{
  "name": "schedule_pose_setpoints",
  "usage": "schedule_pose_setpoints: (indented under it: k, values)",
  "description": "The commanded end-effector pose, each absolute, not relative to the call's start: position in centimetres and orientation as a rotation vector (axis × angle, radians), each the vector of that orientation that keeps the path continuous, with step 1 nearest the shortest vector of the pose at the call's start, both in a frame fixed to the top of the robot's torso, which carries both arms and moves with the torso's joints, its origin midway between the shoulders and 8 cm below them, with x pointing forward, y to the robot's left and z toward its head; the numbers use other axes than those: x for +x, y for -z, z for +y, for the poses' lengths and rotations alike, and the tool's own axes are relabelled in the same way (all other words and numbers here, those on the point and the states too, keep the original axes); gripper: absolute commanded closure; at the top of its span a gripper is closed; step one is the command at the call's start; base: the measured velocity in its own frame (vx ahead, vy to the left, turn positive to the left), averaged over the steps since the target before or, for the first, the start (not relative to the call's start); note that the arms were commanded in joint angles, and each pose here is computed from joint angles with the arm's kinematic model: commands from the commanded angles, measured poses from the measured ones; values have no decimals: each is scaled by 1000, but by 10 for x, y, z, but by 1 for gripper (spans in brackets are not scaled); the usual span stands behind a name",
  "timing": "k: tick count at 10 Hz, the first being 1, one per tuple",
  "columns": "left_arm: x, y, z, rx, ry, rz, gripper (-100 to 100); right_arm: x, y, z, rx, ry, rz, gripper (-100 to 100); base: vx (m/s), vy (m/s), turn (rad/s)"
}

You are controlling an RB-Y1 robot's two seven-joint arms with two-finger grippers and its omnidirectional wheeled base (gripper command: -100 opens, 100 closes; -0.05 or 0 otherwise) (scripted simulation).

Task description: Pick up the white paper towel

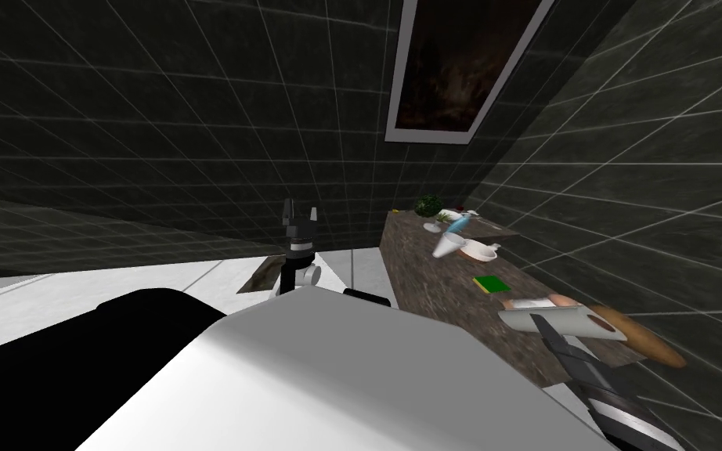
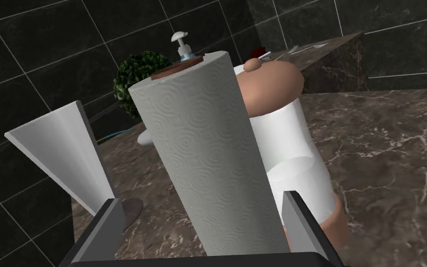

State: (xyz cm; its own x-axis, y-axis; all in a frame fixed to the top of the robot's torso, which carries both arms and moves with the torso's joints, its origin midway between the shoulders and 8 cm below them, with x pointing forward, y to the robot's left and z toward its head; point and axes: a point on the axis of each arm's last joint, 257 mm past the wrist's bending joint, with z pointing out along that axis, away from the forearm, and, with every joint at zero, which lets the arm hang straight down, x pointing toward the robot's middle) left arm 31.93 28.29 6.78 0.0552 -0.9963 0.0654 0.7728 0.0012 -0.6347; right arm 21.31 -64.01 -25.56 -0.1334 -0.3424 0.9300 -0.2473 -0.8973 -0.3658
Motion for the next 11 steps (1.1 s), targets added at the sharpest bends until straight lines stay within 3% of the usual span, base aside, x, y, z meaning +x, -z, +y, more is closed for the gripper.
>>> schedule_pose_setpoints:
  k: [1,3,11]
  values:
    - [319,-68,283,-599,1472,472,0,217,254,-651,-1882,2223,882,-100,-205,-150,444]
    - [319,-68,283,-600,1472,472,0,210,266,-667,-1825,2168,1062,-100,-65,-59,66]
    - [319,-68,283,-600,1471,472,0,201,236,-713,-1634,2214,1257,-100,14,16,-11]
